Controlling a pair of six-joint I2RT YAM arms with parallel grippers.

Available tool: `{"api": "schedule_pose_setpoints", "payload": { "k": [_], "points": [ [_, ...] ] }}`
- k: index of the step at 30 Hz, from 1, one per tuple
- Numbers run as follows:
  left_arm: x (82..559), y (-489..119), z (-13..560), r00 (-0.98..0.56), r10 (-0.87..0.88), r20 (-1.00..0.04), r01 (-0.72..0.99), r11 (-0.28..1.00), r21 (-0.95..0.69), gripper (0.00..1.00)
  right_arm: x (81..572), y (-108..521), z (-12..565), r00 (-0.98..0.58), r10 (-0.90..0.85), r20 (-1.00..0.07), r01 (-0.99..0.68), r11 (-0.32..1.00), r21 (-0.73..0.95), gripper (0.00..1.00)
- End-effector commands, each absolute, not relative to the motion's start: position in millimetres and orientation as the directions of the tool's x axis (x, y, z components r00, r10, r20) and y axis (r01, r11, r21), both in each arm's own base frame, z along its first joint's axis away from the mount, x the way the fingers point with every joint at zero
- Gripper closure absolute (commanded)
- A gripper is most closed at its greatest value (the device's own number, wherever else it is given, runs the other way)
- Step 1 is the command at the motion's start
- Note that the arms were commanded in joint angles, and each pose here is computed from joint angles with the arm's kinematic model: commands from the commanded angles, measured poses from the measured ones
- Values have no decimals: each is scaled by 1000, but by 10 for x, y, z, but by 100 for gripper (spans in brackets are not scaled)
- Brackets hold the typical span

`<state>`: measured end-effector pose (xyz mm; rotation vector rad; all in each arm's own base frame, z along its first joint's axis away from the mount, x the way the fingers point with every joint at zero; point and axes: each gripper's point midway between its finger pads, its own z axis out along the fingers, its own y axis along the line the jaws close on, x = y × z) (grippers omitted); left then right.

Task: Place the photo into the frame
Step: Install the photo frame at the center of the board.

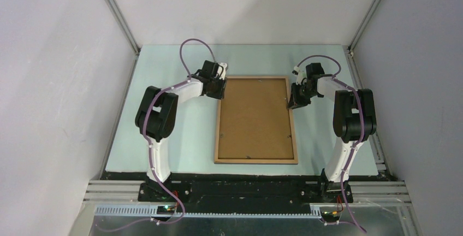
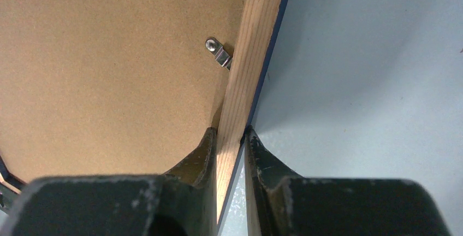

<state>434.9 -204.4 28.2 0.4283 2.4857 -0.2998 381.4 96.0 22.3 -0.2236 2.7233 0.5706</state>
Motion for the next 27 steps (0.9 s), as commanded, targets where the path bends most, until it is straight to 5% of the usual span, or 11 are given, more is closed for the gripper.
{"api": "schedule_pose_setpoints", "payload": {
  "k": [1, 20, 24, 27],
  "points": [
    [4494, -2062, 370, -743, 252, -620, 382, 920, -84, 62, 3547, 991, 152, -946, -130, -296, -245, 887, 392, 100],
    [4506, -2094, 409, -732, 265, -628, 404, 911, -87, 75, 3546, 988, 154, -946, -130, -296, -244, 886, 393, 100],
    [4494, -2085, 428, -733, 262, -628, 403, 911, -90, 73, 3541, 986, 150, -947, -130, -293, -243, 886, 394, 100],
    [4469, -2074, 472, -734, 259, -628, 401, 912, -93, 59, 3546, 982, 151, -947, -130, -295, -244, 887, 393, 100]
  ]
}}
